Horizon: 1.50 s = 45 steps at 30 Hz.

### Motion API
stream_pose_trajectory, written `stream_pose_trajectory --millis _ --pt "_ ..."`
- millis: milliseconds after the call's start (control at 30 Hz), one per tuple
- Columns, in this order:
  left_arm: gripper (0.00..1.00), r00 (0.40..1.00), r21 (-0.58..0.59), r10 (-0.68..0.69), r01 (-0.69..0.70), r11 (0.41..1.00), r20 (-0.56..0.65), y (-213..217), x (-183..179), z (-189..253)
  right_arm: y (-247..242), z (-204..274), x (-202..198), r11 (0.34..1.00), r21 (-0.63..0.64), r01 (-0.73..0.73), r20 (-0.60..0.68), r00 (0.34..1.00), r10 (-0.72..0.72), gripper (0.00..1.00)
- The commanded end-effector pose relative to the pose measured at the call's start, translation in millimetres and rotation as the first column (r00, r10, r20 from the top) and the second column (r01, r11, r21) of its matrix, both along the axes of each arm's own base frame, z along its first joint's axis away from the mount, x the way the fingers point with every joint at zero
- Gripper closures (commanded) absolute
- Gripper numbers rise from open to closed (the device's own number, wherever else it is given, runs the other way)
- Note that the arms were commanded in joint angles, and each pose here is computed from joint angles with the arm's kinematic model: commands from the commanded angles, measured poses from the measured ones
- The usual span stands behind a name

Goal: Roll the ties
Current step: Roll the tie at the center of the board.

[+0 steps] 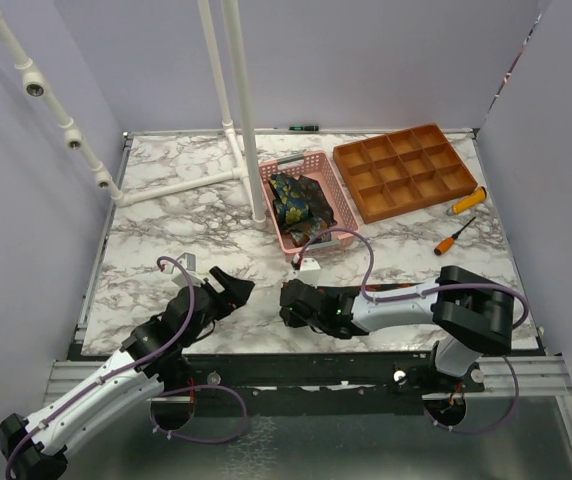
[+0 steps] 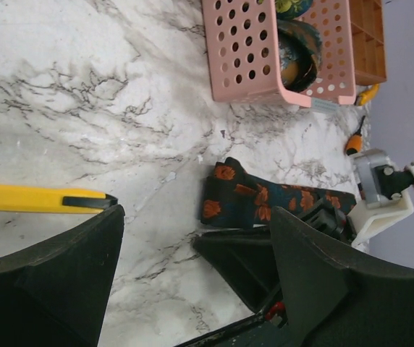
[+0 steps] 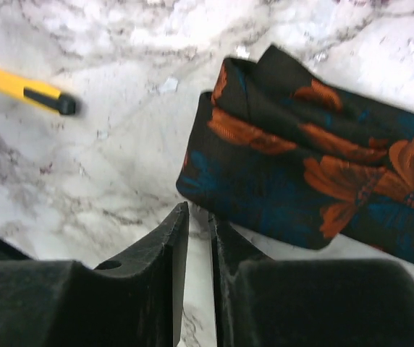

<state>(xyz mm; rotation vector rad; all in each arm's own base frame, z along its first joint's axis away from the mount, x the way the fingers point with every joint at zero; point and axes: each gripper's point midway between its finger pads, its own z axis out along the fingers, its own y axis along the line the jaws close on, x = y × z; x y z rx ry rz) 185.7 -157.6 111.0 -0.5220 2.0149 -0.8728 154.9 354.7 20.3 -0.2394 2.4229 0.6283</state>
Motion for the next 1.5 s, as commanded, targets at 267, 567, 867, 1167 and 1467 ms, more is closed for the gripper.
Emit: stream_pose_trajectory --millis 267,567,867,1167,1467 --pt "0.18 0.999 0.086 0.017 -0.014 0.996 -0.034 11 -2 -9 -45 -46 26 0.972 -0.203 0.117 0.098 0.99 -0.099 0.77" --pt "0.18 0.999 0.1 0.019 -0.015 0.995 -0.041 8 1 -17 -63 -48 53 0.968 -0.242 0.071 0.113 0.993 -0.045 0.76" --pt "0.18 0.999 0.107 0.009 -0.003 0.994 -0.051 5 3 -26 -55 -24 43 0.985 -0.166 -0.05 0.113 0.991 0.069 0.71" --pt "0.18 0.998 0.098 0.0 0.006 0.995 -0.06 1 2 -35 -64 -40 59 0.977 -0.2 0.07 0.119 0.992 -0.047 0.73" --pt "0.18 0.998 0.101 -0.016 0.022 0.995 -0.066 -2 2 -33 -77 -54 93 0.959 -0.242 0.145 0.126 0.985 -0.117 0.76"
